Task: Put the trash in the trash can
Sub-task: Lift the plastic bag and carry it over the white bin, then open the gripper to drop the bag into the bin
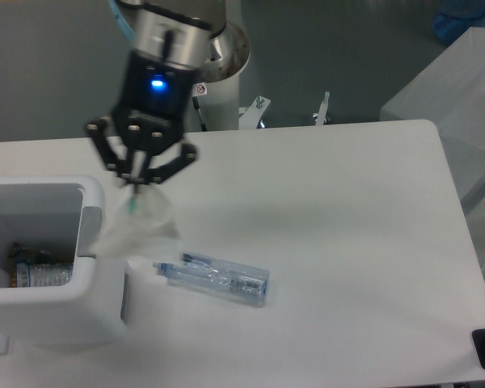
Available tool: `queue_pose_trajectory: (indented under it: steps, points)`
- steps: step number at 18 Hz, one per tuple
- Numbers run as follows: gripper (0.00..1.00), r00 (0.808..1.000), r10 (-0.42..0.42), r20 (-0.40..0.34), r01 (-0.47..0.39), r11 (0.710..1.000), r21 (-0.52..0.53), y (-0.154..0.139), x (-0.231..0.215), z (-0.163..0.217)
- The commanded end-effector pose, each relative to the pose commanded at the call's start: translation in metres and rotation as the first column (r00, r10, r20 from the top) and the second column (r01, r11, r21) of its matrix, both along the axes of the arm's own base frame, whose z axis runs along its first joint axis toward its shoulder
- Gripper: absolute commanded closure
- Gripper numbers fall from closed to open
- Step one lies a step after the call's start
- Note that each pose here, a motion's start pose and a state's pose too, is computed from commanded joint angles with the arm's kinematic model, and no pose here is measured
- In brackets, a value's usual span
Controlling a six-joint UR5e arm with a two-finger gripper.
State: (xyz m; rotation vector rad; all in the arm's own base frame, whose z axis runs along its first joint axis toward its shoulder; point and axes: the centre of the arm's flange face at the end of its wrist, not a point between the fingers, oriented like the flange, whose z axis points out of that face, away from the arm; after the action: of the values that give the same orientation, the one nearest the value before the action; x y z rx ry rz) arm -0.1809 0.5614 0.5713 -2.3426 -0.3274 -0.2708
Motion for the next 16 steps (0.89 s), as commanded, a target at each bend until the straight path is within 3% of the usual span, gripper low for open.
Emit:
queue_pose_trajectory:
  steps: [5,12,15,16]
  points:
    - [0.97,0.998,-0.053,-0.016,0.054,0.996,0.071,0.022,0.044,0.003]
    - [0.96,0.992,-0.121,0.025,0.120,0.993,0.018,0.057,0.077,-0.039]
    - [0.89,0.991,-0.128,0.035,0.128,0.992,0.000,0.063,0.079,-0.052]
    - [0.83,0.991,-0.130,0.034,0.130,0.992,-0.001,0.063,0.079,-0.053]
